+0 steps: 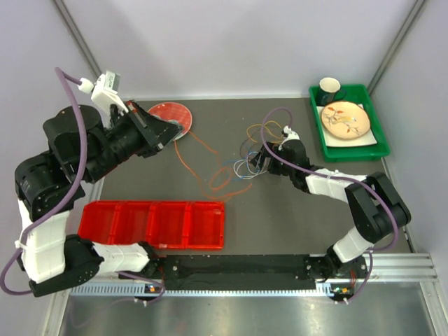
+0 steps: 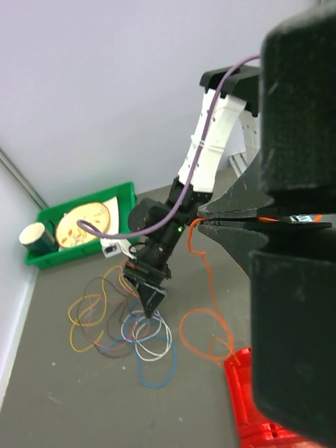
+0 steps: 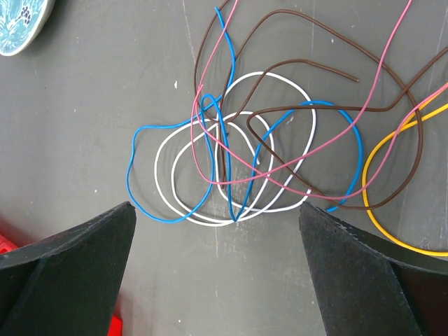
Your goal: Untangle the cables
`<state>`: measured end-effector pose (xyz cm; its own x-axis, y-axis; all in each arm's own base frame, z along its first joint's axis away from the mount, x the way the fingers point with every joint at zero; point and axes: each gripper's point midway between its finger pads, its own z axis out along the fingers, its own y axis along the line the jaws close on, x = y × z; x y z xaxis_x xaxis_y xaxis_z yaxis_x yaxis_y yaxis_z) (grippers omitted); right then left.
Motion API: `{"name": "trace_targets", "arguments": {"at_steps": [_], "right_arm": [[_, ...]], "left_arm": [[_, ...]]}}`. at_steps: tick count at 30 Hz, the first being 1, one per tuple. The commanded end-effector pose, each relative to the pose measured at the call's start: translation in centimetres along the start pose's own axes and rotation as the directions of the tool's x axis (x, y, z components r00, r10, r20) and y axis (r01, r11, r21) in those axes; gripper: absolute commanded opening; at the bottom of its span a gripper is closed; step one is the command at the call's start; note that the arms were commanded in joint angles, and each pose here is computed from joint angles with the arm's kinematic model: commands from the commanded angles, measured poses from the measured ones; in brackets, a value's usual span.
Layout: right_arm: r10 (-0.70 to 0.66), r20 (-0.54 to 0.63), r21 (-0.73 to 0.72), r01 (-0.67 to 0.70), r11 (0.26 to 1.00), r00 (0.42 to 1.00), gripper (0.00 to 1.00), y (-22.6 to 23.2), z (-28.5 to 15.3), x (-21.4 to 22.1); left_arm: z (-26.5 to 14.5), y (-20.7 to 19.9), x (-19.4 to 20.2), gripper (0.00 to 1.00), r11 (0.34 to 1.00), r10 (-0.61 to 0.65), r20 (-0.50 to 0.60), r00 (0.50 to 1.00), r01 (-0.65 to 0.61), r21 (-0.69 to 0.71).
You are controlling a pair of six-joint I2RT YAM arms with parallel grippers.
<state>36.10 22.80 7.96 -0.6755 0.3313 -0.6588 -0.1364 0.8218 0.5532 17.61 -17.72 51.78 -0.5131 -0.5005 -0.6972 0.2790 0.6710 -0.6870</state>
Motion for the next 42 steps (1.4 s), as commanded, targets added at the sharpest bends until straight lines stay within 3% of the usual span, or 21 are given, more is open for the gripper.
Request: {"name": "trace_targets", "arguments": {"at_steps": [1, 12, 18, 27, 34, 42], "right_arm": [[-0.012, 0.03, -0.037, 0.013, 0.999, 0.999, 0.99, 1.1, 0.1, -0.8], [-0.01, 0.026, -0.034, 0.011, 0.999, 1.0, 0.99, 1.1, 0.3, -0.8], [-0.01, 0.021, -0.026, 0.01, 1.0, 1.0, 0.99, 0.9, 0.3, -0.6], [-0.025, 0.004, -0.007, 0.026, 1.0, 1.0, 0.99, 0.9, 0.6, -0.1], [-0.033, -0.004, -0.001, 0.033, 0.999, 0.999, 0.99, 1.1, 0.6, 0.1], [-0.037, -0.006, 0.001, 0.037, 0.999, 0.999, 0.99, 1.1, 0.8, 0.1]], "left_arm": [[-1.3, -0.6, 0.0, 0.0, 0.999, -0.003, -0.017, 1.0, 0.003, 0.04], [-4.2, 1.8, 1.5, 0.0, 0.998, -0.066, -0.048, 0.997, 0.066, -0.001], [-3.6, 2.4, 4.5, 0.0, 0.994, -0.11, -0.158, 0.981, 0.108, -0.016], [-4.3, 3.6, 6.8, 0.0, 0.987, -0.16, -0.21, 0.964, 0.16, -0.017], [-2.9, 9.8, 10.8, 0.0, 0.967, -0.187, -0.22, 0.957, 0.14, -0.214], [-0.6, 15.0, 12.2, 0.0, 0.928, -0.091, -0.176, 0.98, 0.019, -0.373]]}}
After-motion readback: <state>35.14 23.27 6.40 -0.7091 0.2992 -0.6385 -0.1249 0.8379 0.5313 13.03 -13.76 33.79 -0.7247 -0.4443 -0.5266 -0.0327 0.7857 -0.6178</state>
